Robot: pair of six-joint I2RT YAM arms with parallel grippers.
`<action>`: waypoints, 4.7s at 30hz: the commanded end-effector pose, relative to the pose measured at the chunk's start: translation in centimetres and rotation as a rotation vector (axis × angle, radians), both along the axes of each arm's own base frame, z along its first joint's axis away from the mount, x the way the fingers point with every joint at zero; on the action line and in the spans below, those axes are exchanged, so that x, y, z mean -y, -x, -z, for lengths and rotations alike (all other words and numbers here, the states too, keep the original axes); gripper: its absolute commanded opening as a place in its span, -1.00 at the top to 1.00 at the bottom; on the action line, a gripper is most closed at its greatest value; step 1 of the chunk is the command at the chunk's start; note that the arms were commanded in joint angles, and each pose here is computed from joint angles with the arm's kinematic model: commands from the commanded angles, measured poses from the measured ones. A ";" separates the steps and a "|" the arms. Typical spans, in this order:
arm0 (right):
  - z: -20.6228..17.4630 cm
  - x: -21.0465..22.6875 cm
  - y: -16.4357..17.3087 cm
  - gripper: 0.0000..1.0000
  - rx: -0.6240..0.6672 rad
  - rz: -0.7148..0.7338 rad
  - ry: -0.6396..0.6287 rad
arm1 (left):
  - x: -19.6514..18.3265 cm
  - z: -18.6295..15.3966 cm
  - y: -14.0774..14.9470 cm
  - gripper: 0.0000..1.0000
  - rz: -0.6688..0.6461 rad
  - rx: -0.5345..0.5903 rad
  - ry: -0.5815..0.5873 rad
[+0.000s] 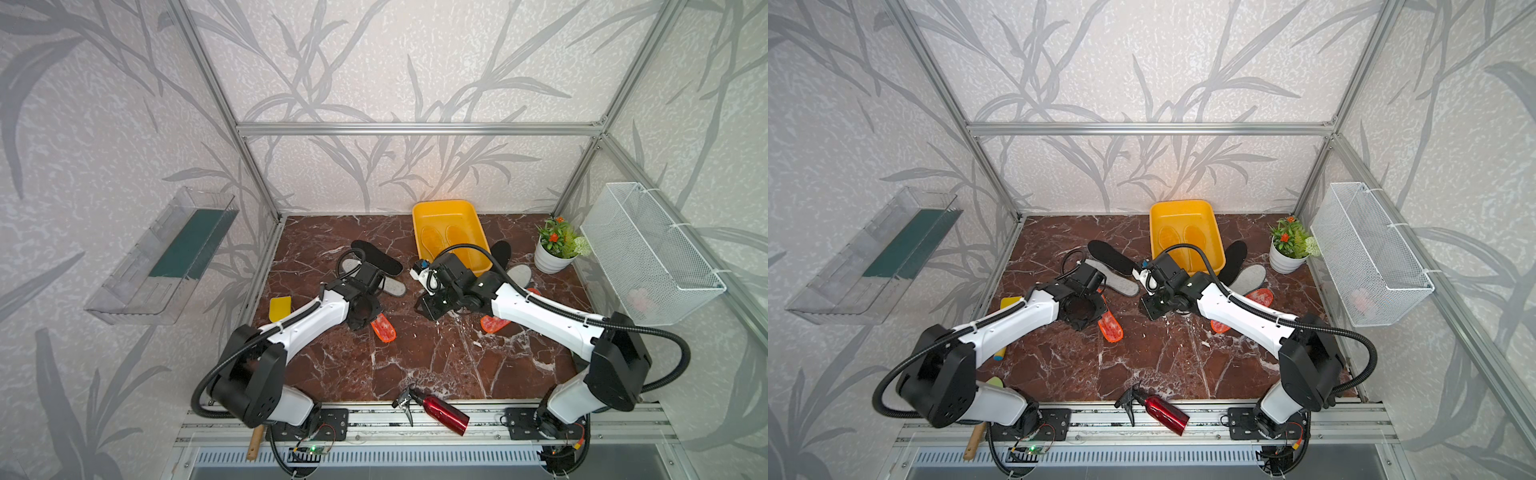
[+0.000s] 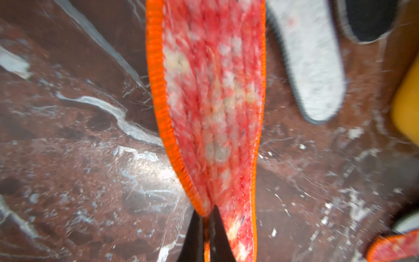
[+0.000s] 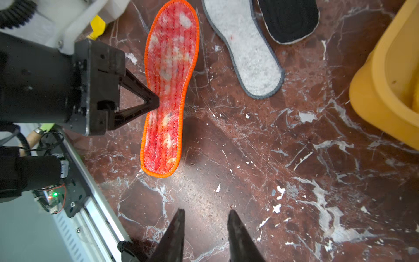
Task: Put the insoles into the storage box
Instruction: Pick up the insole from the center of the board, then place the insole in the storage box.
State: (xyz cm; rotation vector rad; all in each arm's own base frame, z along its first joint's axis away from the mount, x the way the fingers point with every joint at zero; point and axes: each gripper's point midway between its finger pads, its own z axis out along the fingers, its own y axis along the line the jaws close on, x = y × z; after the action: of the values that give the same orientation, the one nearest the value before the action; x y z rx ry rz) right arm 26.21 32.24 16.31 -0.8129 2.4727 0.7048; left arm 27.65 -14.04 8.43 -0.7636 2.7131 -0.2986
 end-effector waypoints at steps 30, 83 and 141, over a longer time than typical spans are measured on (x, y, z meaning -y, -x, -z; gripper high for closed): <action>-11.9 1.1 -5.9 0.33 -0.042 0.135 -0.316 | 12.4 -16.3 -3.7 1.00 0.694 0.754 0.261; -11.7 0.9 -8.4 0.30 -0.061 0.160 -0.391 | 13.6 -17.1 -2.7 1.00 0.693 0.800 0.315; -13.2 8.7 -14.0 1.00 0.140 0.296 -0.219 | 5.8 -15.9 -2.7 -0.85 0.418 0.769 0.071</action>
State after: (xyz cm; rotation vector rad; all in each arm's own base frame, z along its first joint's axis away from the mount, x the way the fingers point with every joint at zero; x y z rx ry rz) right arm 38.78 25.19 29.44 -0.3964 2.2645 0.8461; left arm 30.44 -21.41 24.79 0.0149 2.0839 -0.6924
